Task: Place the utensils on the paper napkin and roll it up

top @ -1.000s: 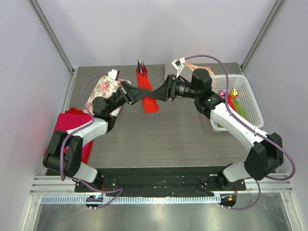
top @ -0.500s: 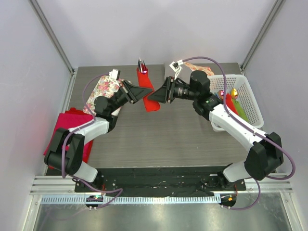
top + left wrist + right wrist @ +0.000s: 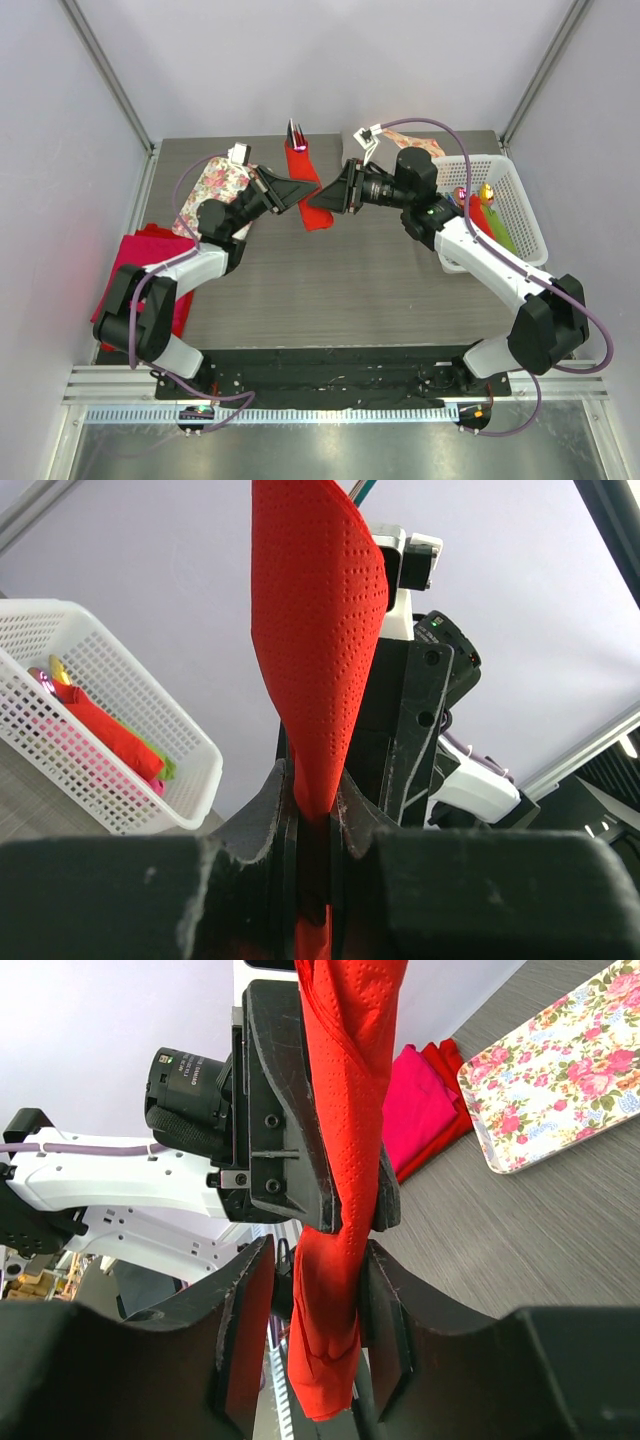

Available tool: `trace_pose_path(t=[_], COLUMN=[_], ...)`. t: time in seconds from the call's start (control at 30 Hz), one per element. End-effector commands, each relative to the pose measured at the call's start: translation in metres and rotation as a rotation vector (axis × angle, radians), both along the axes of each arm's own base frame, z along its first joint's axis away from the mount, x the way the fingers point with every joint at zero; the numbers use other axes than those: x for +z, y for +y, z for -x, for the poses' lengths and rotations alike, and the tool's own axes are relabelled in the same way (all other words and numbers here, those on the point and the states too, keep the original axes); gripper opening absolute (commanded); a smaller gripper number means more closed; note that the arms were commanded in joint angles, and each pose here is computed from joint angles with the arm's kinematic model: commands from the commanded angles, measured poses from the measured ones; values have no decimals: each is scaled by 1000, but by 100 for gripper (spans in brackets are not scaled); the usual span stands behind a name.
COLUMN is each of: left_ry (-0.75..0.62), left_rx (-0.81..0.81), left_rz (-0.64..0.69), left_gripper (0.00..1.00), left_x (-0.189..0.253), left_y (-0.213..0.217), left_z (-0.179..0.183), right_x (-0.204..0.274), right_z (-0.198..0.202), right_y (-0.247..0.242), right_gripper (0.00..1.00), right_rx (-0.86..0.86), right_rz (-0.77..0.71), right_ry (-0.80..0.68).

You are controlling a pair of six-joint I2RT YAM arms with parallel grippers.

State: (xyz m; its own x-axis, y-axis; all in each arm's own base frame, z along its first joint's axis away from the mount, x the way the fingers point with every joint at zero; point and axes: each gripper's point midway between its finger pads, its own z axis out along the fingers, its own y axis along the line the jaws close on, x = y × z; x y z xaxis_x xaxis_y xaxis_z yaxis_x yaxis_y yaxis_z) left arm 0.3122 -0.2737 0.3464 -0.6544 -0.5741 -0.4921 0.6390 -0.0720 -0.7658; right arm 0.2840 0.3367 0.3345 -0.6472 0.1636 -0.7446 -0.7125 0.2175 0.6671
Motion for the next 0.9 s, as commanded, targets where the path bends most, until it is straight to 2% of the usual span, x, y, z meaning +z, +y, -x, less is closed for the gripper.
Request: trace_pose_path(t=[0.0,0.5,0.73,0.8,0.87], left_ry=[-245,-263,-267,-265,-264], left_rx=[34,20,17,18,20], left_rz=[128,131,131,132,131], left_gripper=[0,0,0,0,0], left_x=[54,58,58,58,57], left_y=[11,10,10,10,10], left_z=[18,23,24,23,23], right_x=[15,-6,-13,-12,-9], right_z=[14,6,1,2,4], right_y=[6,5,4,5,5], right_gripper=[47,48,54,53,45], right_rx=[62,30,2,8,20], right_rz=[-39,15,46,44,32], right_ry=[-50,0,14,11,6])
